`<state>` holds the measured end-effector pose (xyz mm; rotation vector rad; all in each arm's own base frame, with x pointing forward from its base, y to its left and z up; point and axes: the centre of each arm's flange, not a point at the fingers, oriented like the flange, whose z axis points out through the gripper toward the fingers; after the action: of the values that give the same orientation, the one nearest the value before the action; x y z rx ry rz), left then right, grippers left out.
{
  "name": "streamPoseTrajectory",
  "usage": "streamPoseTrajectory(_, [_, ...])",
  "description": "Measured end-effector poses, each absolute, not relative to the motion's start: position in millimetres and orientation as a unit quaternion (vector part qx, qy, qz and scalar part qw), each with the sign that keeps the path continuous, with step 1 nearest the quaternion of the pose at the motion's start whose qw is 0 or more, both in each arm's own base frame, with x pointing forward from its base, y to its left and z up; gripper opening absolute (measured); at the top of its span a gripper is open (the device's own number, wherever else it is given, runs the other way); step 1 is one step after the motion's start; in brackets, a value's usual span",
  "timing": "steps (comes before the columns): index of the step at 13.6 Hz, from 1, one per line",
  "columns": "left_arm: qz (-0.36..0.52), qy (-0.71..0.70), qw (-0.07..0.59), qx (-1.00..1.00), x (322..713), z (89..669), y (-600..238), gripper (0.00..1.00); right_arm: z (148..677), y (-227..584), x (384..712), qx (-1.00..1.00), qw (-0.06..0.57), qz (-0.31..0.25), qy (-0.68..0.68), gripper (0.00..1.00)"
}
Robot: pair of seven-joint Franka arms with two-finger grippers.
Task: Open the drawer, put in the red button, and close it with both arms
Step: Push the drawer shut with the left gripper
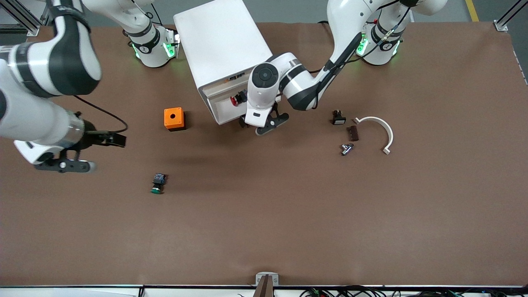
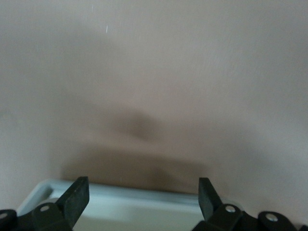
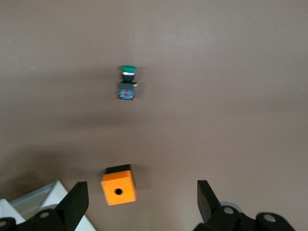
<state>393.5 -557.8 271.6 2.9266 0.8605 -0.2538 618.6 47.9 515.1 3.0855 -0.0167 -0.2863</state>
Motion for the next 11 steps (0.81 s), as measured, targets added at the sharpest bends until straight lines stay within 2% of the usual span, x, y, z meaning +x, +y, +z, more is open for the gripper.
streamPoseTrajectory(6, [-0.105, 0.301, 0.024, 0.948, 340.6, 258.6, -588.1, 1.00, 545.3, -57.4, 611.1, 0.996, 0.005, -0.093, 0.003, 1.00])
streamPoseTrajectory(11, [-0.100, 0.310, 0.027, 0.945, 352.4, 260.6, -583.6, 1.00, 550.2, -54.5, 608.9, 0.995, 0.004, -0.101, 0.007, 1.00])
